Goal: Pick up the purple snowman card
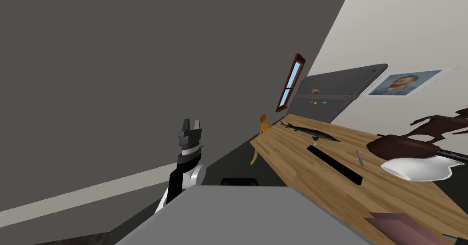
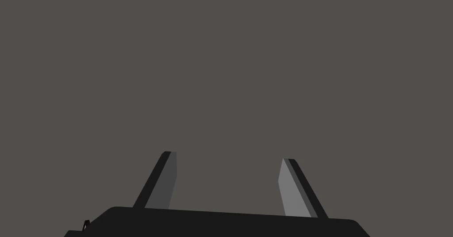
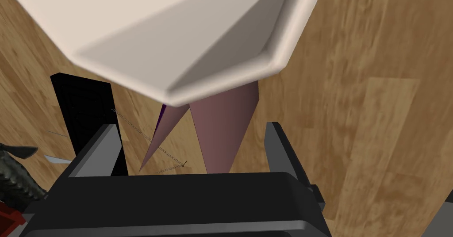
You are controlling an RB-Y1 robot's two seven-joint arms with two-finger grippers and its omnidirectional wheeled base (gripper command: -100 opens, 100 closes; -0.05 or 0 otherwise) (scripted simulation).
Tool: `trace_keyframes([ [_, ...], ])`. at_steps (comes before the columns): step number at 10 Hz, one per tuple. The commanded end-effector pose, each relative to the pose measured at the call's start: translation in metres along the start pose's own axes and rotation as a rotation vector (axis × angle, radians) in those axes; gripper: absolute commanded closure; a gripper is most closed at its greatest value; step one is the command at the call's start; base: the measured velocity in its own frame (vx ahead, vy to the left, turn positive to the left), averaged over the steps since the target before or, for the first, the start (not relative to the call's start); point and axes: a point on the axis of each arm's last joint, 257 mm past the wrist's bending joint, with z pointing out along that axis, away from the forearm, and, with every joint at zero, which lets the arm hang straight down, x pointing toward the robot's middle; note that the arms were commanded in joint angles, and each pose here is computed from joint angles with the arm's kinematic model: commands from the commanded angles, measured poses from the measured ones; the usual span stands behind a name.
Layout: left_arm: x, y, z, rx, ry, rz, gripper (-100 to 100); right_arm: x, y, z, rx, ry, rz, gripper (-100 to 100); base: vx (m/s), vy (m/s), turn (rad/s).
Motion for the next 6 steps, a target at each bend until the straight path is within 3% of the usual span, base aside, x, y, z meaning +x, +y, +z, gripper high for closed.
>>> trace_keyframes([
  [1, 0.000, 0.000, 0.000, 0.000, 0.000, 0.000, 0, 0.003, 0.001, -0.003, 0.007, -0.005, 0.035, -100, -0.165, -0.034, 0.363],
  [2, 0.000, 0.000, 0.000, 0.000, 0.000, 0.000, 0, 0.016, 0.007, -0.005, -0.002, 0.016, 0.035, -100, -0.073, 0.000, 0.107],
  [5, 0.000, 0.000, 0.000, 0.000, 0.000, 0.000, 0, 0.016, 0.007, -0.005, -0.002, 0.016, 0.035, -100, 0.010, 0.011, -0.015],
  [6, 0.000, 0.000, 0.000, 0.000, 0.000, 0.000, 0, 0.037, 0.014, -0.007, 0.002, 0.039, 0.093, -100, -0.085, 0.004, 0.376],
])
